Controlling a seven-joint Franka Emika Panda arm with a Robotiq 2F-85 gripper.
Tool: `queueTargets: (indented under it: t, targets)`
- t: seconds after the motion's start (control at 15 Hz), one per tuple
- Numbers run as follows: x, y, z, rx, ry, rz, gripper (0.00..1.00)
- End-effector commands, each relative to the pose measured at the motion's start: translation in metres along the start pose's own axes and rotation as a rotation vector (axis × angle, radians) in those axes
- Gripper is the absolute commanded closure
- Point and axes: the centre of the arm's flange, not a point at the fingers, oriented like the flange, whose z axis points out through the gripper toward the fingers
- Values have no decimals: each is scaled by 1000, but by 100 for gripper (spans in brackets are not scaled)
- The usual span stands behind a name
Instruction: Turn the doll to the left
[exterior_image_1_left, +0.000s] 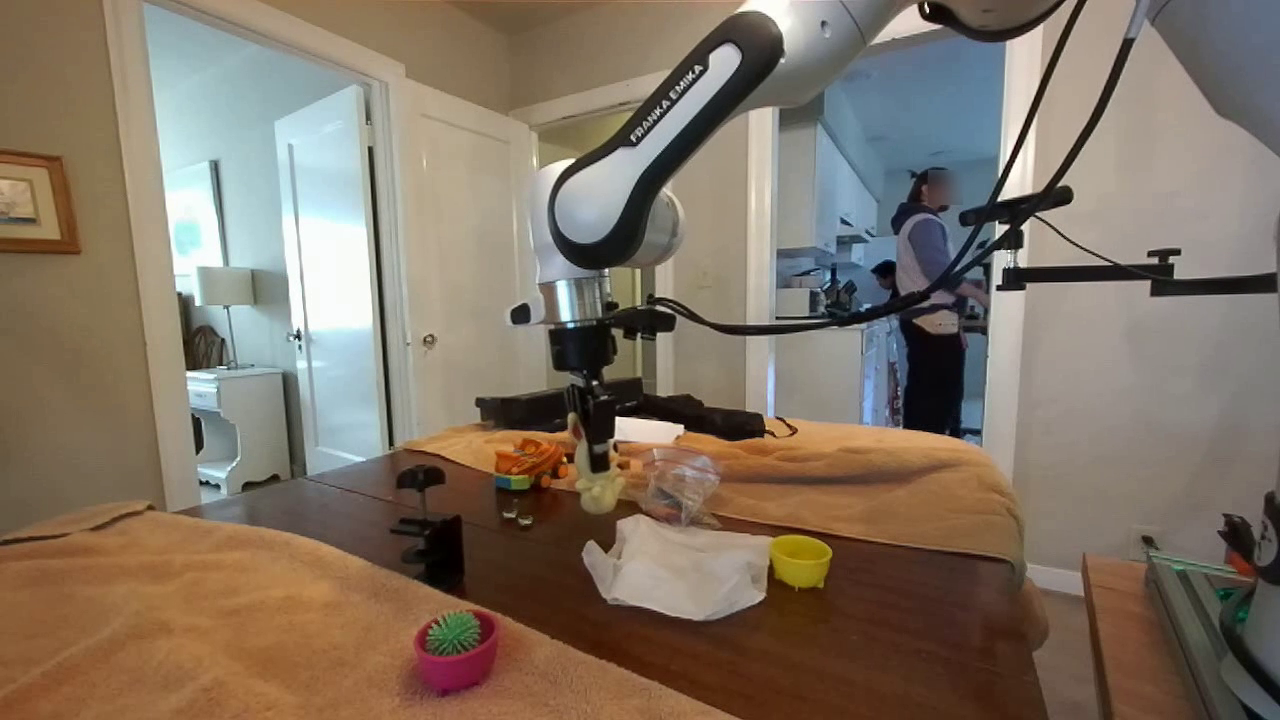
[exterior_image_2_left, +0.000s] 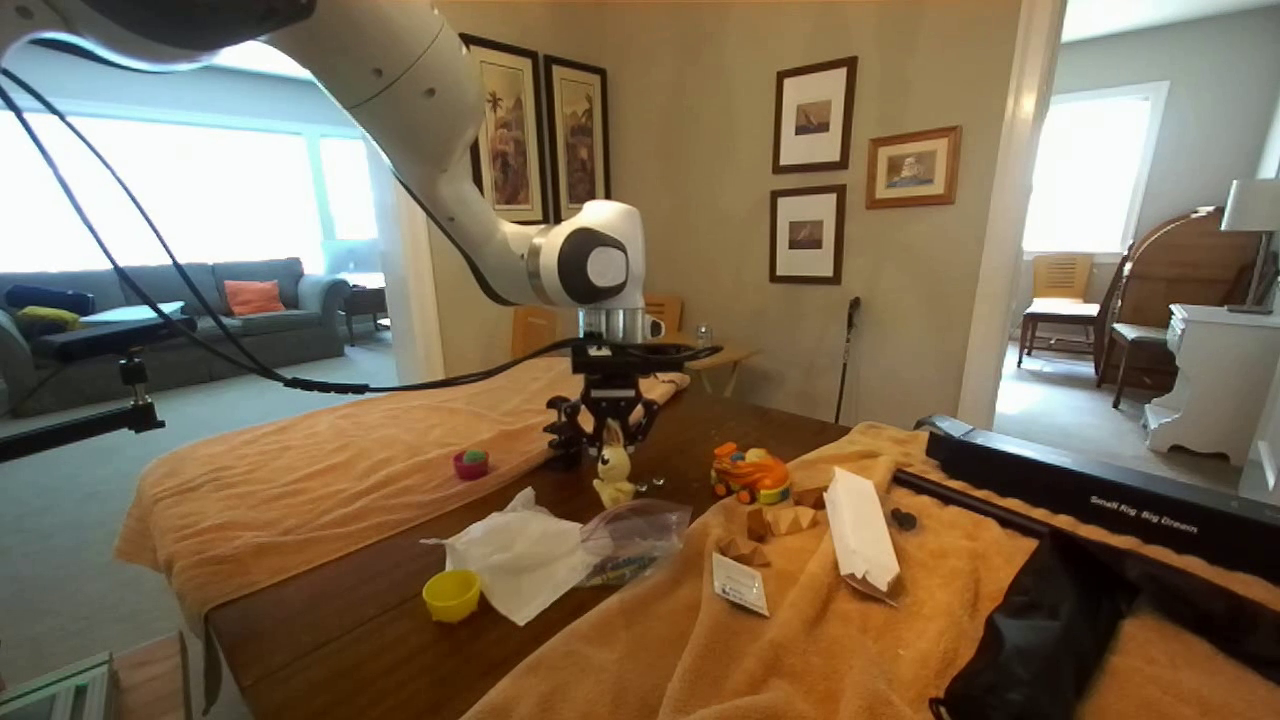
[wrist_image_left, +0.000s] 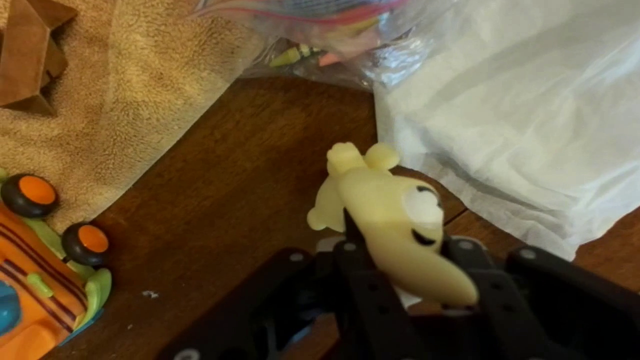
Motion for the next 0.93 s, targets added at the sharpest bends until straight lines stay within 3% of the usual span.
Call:
queueTargets:
  t: [0.0,0.87]
  targets:
    - [-5,-6,-2,-7,18,26,93]
    - [-7,-15,11,32,57,56,93]
